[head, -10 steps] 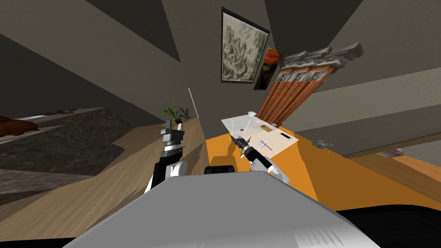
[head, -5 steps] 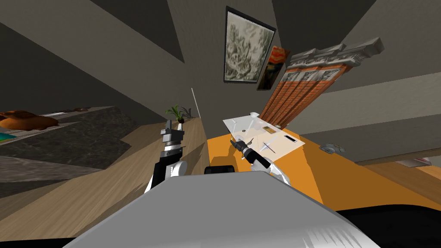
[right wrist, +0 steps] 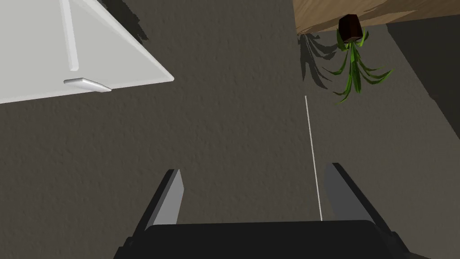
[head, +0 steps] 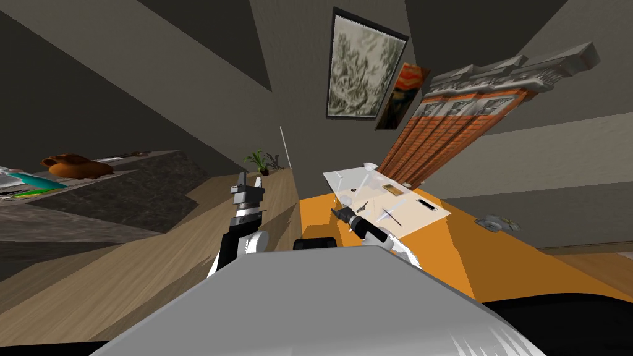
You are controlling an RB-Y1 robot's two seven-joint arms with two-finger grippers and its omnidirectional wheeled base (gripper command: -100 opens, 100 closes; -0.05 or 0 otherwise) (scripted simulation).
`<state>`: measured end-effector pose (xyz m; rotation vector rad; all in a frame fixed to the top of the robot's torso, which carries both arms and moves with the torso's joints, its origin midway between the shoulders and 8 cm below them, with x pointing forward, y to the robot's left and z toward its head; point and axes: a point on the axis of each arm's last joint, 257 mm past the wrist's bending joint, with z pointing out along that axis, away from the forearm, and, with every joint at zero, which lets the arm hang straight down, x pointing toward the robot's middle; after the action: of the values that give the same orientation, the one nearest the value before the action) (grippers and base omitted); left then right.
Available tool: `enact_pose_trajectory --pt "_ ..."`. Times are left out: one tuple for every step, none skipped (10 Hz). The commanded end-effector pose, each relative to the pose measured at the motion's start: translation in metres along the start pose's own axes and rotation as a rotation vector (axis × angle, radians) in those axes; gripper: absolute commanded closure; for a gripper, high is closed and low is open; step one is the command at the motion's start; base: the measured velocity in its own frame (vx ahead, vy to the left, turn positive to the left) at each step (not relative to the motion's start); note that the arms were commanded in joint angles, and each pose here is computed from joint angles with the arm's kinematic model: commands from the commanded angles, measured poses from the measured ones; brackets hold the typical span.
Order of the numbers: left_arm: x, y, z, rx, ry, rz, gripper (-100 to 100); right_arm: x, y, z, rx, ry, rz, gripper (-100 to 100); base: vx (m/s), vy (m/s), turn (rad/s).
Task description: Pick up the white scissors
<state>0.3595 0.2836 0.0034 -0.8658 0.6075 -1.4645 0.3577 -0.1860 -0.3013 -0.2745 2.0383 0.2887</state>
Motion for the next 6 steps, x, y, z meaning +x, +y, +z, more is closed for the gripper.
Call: enact_pose_trajectory --pt "0.0 0.0 0.0 0.0 0.0 0.0 0 0.006 -0.001 0.002 0.002 0.02 -0.034 -100 0.016 -0.005 0.006" --pt "0.0 0.0 0.0 0.0 0.0 0.0 0 0.03 -0.004 -0.001 -0.001 0.097 -0.093 -100 0.029 -0.002 0.16" --pt "0.0 0.0 0.0 0.0 0.0 0.0 0 0.034 -0.006 -0.002 0.001 0.113 -0.119 -100 0.038 -0.011 0.113" --pt "0.0 0.0 0.0 0.0 0.0 0.0 0 0.034 -0.006 -0.002 0.001 0.113 -0.126 -100 0.021 -0.009 -0.003" --pt "0.0 0.0 0.0 0.0 0.0 0.0 0 0.059 -0.011 -0.007 -0.003 0.194 -0.189 -100 0.032 -0.01 0.122" --pt "0.0 0.0 0.0 0.0 0.0 0.0 0 0.062 -0.012 -0.008 -0.003 0.206 -0.213 -100 0.039 -0.012 0.105"
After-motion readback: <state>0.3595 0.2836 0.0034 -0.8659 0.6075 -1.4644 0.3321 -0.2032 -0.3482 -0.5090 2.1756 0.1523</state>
